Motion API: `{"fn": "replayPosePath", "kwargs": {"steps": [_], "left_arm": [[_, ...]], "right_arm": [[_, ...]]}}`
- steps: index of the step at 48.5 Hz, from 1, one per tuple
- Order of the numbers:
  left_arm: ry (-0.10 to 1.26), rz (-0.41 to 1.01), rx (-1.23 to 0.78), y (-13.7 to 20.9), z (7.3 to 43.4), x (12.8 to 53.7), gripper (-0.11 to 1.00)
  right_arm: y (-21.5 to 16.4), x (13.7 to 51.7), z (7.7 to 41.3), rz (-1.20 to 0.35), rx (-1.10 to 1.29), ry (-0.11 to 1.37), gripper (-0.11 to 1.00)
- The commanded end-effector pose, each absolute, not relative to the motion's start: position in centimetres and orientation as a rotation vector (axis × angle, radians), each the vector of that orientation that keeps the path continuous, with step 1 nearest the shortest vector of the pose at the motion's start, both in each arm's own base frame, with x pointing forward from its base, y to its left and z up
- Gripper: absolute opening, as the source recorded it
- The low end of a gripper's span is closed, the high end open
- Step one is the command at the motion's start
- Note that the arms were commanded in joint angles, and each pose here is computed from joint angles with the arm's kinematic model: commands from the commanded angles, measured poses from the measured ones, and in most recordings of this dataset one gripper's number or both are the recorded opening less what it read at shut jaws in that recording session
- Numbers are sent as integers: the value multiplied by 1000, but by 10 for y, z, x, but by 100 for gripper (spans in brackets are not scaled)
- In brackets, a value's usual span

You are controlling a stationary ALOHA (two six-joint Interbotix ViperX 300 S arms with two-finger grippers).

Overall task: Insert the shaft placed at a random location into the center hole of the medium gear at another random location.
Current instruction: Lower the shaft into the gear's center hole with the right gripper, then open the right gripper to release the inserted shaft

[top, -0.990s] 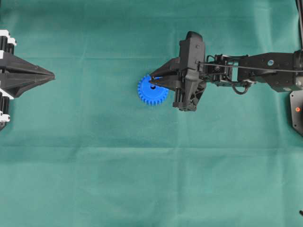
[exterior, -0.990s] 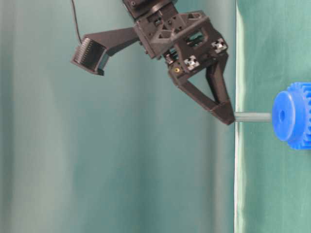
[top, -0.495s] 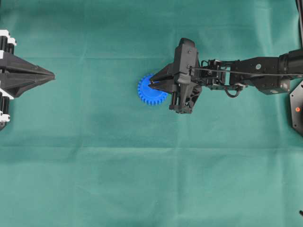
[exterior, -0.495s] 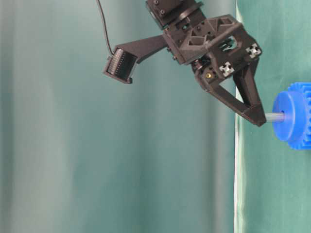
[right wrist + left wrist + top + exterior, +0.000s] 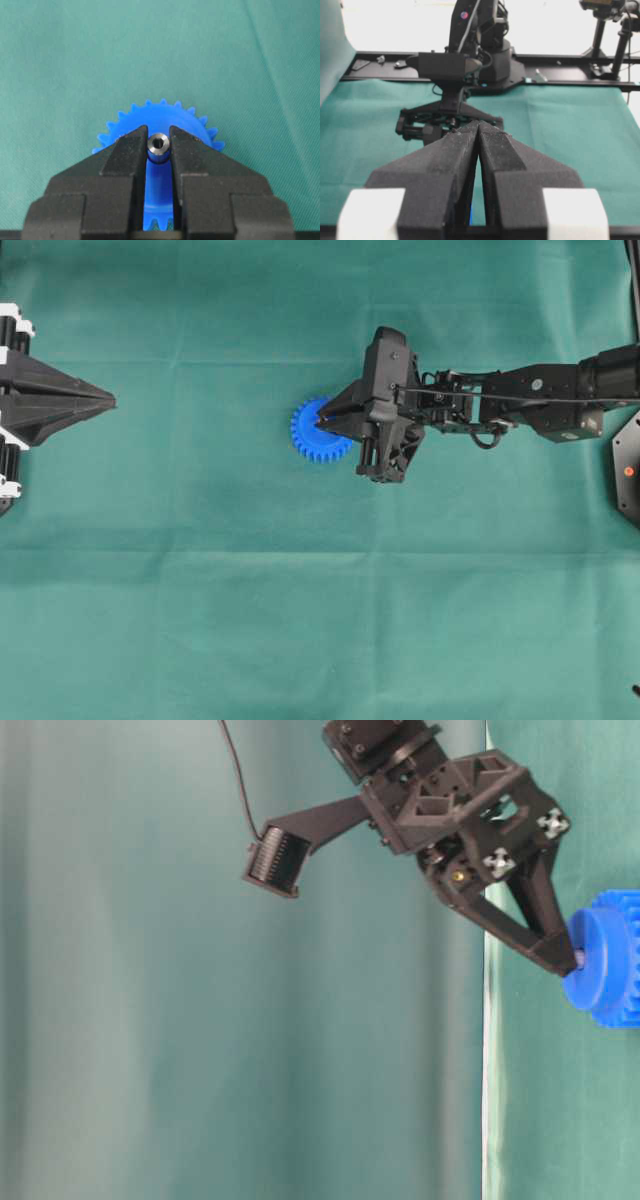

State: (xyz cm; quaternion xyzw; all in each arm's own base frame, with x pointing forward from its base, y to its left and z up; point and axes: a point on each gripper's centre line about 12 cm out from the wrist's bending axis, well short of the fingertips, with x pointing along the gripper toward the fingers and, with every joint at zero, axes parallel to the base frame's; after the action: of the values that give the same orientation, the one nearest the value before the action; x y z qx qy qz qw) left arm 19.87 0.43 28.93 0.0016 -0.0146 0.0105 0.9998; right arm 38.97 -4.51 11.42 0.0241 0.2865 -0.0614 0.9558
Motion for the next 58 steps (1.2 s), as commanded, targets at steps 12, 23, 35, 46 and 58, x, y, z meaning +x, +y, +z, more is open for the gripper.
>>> {"fn": "replayPosePath", "kwargs": {"steps": [12,23,35,46,58], "left_arm": [[-51,22,5,5,298,200,0],[-51,22,5,5,298,200,0],[-47,22,6,5,297,201,0],[-44,22,5,5,298,201,0],[-44,22,3,5,297,200,0]], "right_arm": [[-45,395,124,-130,65,544,13],[-45,396,123,-128,65,545,13],[-45,397,124,-130,65,542,14],[-46,398,126,-130,66,534,45],[-45,401,132,-128,66,519,83]]}}
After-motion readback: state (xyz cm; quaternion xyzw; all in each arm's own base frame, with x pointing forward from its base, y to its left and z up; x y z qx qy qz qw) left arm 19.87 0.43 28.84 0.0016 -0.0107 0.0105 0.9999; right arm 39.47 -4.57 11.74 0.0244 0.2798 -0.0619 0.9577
